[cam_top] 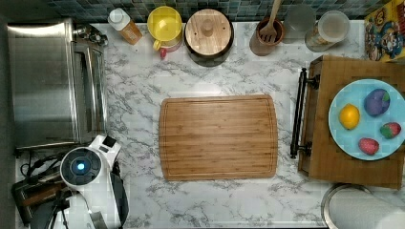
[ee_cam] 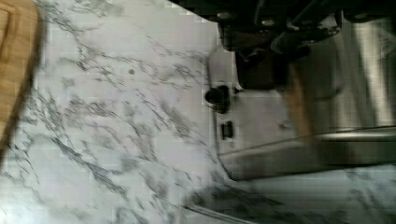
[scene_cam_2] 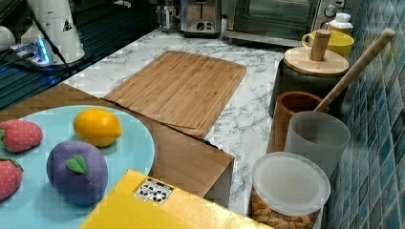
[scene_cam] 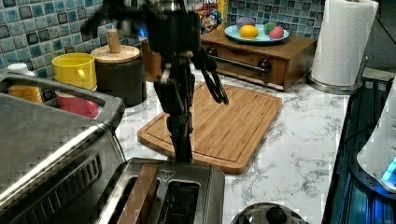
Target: Turn on the toaster.
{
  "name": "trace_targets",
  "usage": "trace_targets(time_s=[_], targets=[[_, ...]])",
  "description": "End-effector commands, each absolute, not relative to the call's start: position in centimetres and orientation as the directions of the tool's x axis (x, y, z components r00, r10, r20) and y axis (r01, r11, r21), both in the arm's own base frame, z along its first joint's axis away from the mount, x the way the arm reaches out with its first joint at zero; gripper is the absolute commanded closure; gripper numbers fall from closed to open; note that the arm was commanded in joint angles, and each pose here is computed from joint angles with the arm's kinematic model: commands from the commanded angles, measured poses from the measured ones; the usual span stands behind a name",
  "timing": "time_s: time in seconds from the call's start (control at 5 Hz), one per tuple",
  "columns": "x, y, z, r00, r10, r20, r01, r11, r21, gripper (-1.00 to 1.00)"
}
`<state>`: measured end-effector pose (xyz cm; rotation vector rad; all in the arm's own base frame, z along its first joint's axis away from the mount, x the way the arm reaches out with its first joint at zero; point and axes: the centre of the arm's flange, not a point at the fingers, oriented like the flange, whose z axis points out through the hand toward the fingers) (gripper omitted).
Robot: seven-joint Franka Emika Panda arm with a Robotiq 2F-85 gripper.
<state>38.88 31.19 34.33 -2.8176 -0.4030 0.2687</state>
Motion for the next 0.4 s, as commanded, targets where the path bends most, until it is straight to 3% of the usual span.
trace_targets(time_s=[0.2, 0.4], targets=[[41.5, 32.2, 36.3, 0.97, 0.225, -0.098, 0.185, -0.933, -0.307, 1.0], [41.0, 33.5, 36.2, 0.956, 0.266, -0.121, 0.211, -0.915, -0.344, 1.0]])
